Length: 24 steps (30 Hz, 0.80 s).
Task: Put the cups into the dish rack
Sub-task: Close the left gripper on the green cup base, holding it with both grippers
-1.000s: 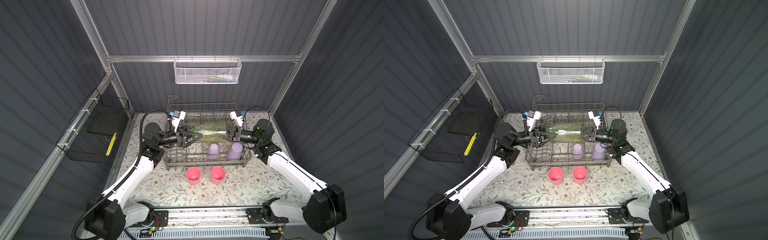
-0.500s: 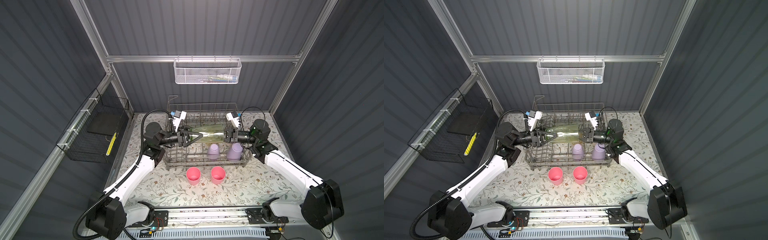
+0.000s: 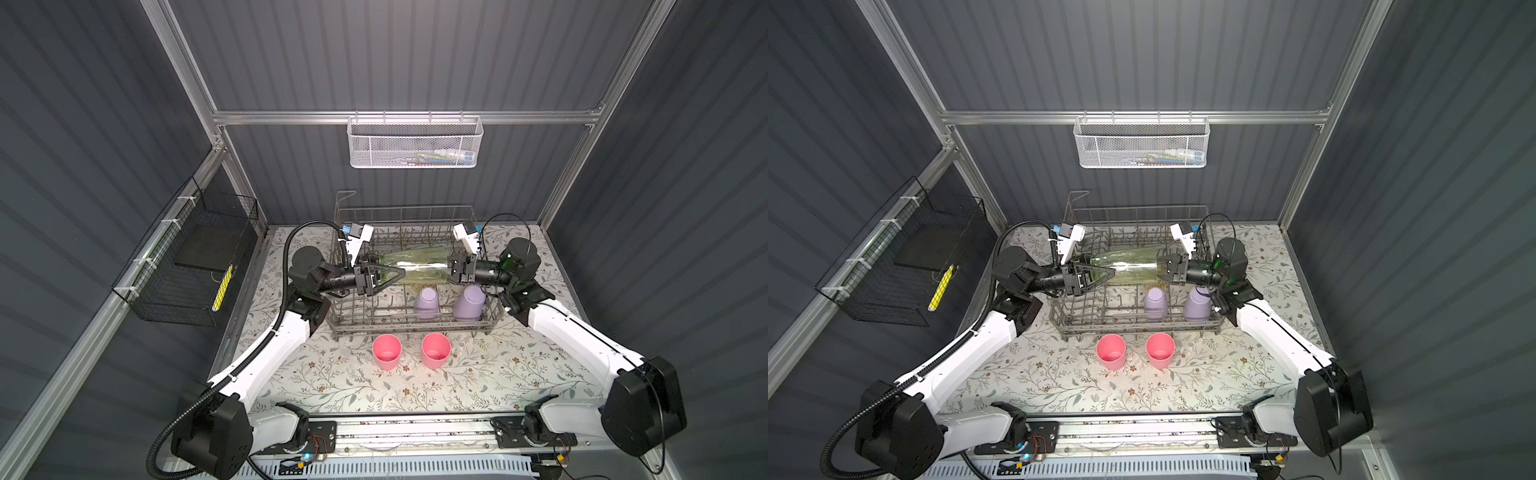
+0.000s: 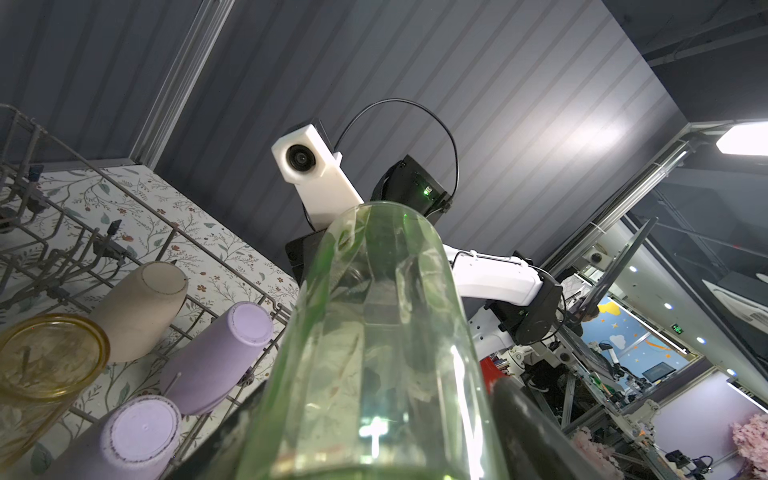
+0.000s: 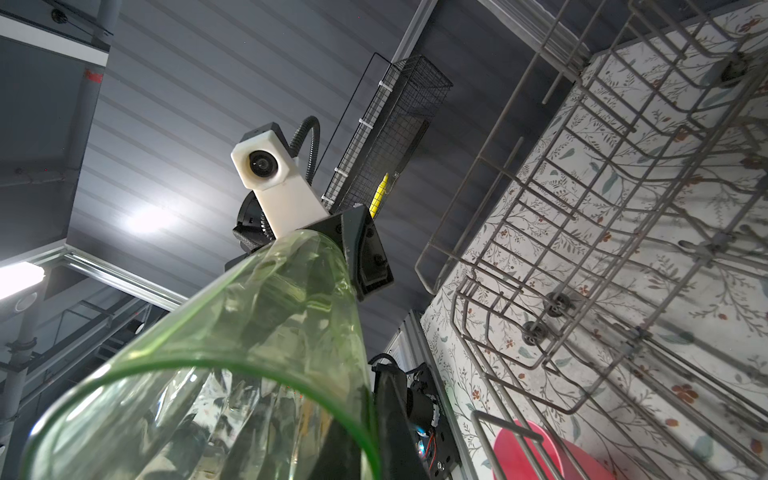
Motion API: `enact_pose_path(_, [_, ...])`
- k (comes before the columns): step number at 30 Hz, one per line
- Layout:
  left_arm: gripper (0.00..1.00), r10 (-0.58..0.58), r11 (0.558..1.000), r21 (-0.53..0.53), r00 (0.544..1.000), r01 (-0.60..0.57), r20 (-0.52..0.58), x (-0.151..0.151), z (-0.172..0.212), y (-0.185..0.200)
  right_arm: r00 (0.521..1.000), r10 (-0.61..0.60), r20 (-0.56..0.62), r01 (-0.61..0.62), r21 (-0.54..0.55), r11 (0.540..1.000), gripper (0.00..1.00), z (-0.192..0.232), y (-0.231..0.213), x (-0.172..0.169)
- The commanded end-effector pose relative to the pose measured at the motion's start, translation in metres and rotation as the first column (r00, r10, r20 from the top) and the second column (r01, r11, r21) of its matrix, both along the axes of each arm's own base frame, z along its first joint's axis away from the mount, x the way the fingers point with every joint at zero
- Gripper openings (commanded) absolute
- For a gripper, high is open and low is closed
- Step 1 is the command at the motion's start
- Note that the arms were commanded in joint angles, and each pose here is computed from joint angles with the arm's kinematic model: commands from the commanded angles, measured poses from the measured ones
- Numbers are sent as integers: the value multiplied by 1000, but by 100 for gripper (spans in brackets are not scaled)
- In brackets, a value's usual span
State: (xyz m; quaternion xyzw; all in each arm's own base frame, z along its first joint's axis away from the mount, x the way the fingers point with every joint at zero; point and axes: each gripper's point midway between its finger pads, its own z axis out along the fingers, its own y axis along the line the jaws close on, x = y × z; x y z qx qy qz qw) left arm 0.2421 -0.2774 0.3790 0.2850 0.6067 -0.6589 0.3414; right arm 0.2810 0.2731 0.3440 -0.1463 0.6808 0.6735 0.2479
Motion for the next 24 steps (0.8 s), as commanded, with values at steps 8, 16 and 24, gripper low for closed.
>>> enact_pose_path(8, [84, -21, 1000, -12, 999, 22, 37, -7, 5, -1, 998, 36, 45, -37, 23, 999, 0, 14, 5, -5])
enact_pose_path(16, [65, -28, 999, -15, 999, 28, 33, -6, 3, -1, 998, 42, 41, -43, 21, 999, 0, 11, 7, -4])
enact_pose_path(24, [58, -14, 1000, -13, 999, 15, 48, -10, 7, 1, 998, 43, 55, -44, 25, 999, 3, 14, 5, -5])
